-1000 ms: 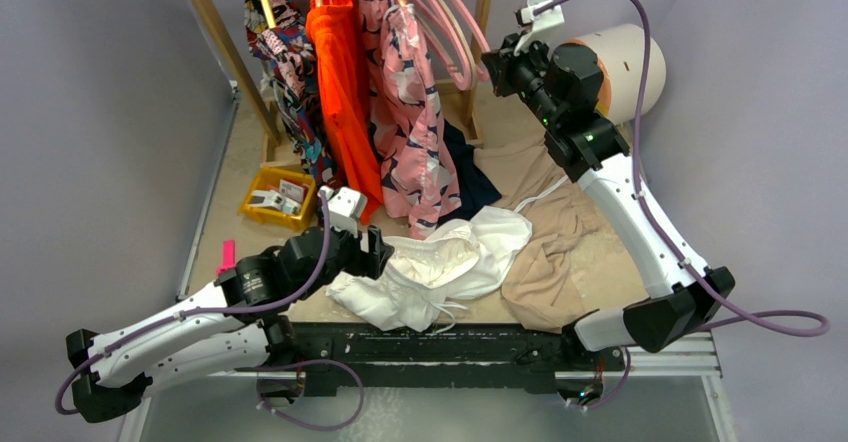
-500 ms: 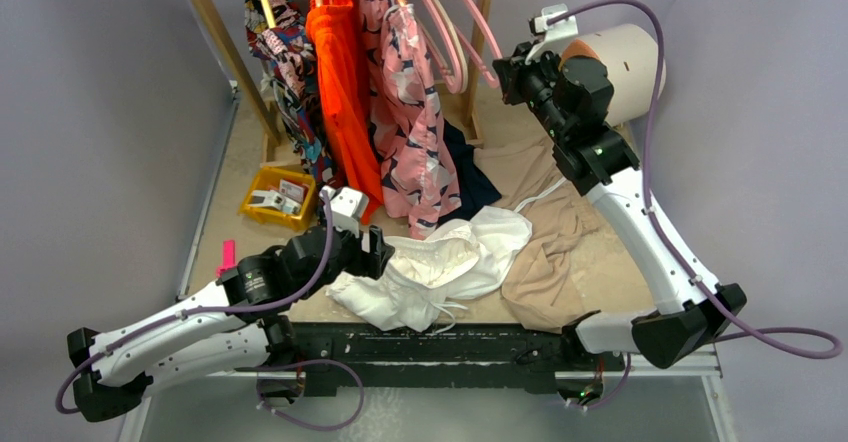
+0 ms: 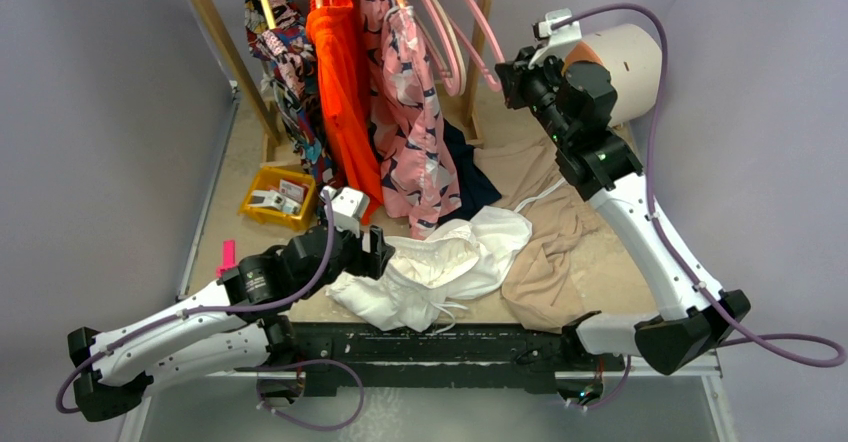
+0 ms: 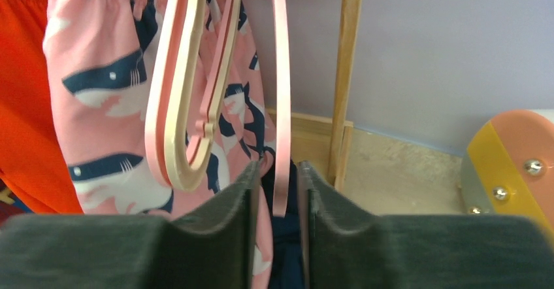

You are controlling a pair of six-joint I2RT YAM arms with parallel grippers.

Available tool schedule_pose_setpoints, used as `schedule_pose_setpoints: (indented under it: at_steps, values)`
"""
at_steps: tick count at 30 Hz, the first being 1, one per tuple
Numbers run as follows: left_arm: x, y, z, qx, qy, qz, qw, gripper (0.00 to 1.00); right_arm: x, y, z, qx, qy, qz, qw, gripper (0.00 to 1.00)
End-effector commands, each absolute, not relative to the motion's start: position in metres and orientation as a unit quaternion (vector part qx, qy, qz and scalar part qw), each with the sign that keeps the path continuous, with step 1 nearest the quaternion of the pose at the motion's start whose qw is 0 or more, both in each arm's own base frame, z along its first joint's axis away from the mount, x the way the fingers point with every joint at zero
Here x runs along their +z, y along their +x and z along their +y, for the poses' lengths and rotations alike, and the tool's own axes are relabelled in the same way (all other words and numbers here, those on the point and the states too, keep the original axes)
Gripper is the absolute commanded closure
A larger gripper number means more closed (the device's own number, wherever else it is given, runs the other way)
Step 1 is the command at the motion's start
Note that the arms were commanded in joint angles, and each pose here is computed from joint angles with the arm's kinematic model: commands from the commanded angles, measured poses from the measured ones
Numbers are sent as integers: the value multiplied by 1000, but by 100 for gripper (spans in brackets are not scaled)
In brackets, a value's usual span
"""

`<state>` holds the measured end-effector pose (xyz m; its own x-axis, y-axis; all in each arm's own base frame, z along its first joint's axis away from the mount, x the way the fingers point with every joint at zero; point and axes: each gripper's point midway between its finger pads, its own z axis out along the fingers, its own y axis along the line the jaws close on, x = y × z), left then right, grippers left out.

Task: Place the shorts on the hanger
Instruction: Pick up the hanger from the clothesline.

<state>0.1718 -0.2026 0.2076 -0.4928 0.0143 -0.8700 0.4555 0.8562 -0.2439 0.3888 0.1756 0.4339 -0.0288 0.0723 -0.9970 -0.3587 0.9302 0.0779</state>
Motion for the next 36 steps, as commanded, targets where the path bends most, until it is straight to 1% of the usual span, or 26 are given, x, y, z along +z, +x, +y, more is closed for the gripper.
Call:
schedule_pose_setpoints:
  at_steps: [1, 3, 6, 10, 16, 23, 31, 36]
  values:
    - [218, 174, -209, -242, 147, 821, 496, 28, 469, 372, 172, 172, -108, 681, 704, 61]
    - [217, 174, -209, -242, 148, 821, 495, 28, 478, 369, 174, 180, -114, 675, 706, 54]
    - [218, 174, -210, -243, 149, 821, 494, 28, 495, 365, 180, 194, -126, 663, 712, 47]
    - [219, 173, -209, -246, 147, 820, 496, 28, 515, 368, 186, 204, -131, 649, 721, 42]
    - [220, 173, -208, -248, 147, 818, 497, 28, 528, 391, 189, 189, -123, 640, 735, 39]
    - [221, 173, -208, -249, 147, 818, 498, 28, 520, 424, 197, 168, -122, 653, 729, 39]
    - [222, 171, -209, -254, 150, 816, 497, 28, 504, 445, 190, 121, -113, 670, 724, 39]
    - [221, 171, -210, -254, 152, 816, 496, 28, 492, 446, 193, 122, -125, 678, 714, 43]
